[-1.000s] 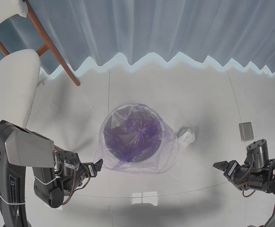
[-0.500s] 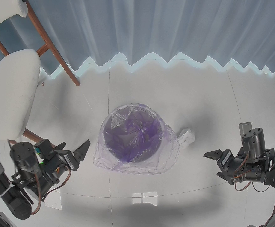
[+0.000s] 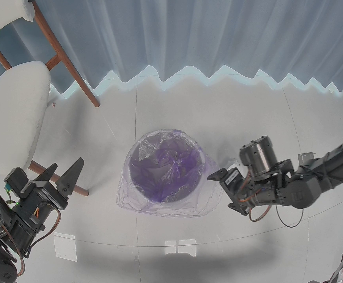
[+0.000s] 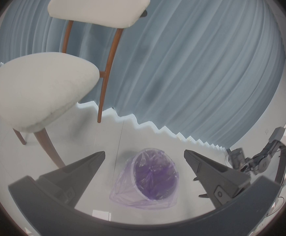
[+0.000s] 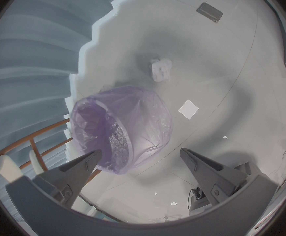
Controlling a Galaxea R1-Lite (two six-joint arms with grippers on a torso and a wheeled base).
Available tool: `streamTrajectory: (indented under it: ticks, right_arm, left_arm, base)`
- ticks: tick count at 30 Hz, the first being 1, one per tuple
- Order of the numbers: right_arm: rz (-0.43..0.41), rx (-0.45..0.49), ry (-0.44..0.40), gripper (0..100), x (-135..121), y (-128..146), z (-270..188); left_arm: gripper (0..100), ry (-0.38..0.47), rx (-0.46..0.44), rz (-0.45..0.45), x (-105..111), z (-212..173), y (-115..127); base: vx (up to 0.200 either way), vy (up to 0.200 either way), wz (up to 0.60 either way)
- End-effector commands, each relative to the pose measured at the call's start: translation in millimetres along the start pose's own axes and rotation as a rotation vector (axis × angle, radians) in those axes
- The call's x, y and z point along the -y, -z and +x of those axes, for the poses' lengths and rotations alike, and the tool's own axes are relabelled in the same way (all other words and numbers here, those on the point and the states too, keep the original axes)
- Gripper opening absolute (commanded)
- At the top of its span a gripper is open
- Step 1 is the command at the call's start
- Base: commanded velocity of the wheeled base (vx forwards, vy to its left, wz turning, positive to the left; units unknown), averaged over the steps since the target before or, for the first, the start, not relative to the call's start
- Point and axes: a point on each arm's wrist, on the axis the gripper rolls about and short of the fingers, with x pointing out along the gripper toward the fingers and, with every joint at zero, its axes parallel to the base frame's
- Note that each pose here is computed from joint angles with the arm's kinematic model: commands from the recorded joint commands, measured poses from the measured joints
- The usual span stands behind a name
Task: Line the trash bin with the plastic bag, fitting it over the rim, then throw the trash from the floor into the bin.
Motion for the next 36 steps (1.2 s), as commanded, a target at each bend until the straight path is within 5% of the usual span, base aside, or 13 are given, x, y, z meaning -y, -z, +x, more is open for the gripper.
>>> streamTrajectory:
  ticks: [1, 12, 27, 28, 36]
  right_arm:
    - [-0.016, -0.012, 0.135, 100, -1, 24, 77]
    - [-0.018, 0.007, -0.012, 100, -46, 23, 76]
    - [-0.051, -0.012, 0.049, 100, -40, 45, 127]
    - [-0.058, -0.017, 0.053, 0, -41, 50, 130]
    - [-0.120, -0.021, 0.065, 0, -54, 47, 119]
  left_arm:
    - [100, -0.016, 0.070, -0.011, -4, -13, -12]
    - [100, -0.030, 0.046, 0.001, -5, -12, -9]
    - [100, -0.042, 0.025, 0.006, -6, -12, -7]
    - [100, -0.043, 0.022, 0.007, -6, -13, -7]
    - [100, -0.071, 0.029, 0.004, -11, -12, -9]
  base:
    - [0.000, 0.000, 0.00]
    - [0.000, 0.000, 0.00]
    - [0.000, 0.000, 0.00]
    - [0.000, 0.000, 0.00]
    - [0.000, 0.000, 0.00]
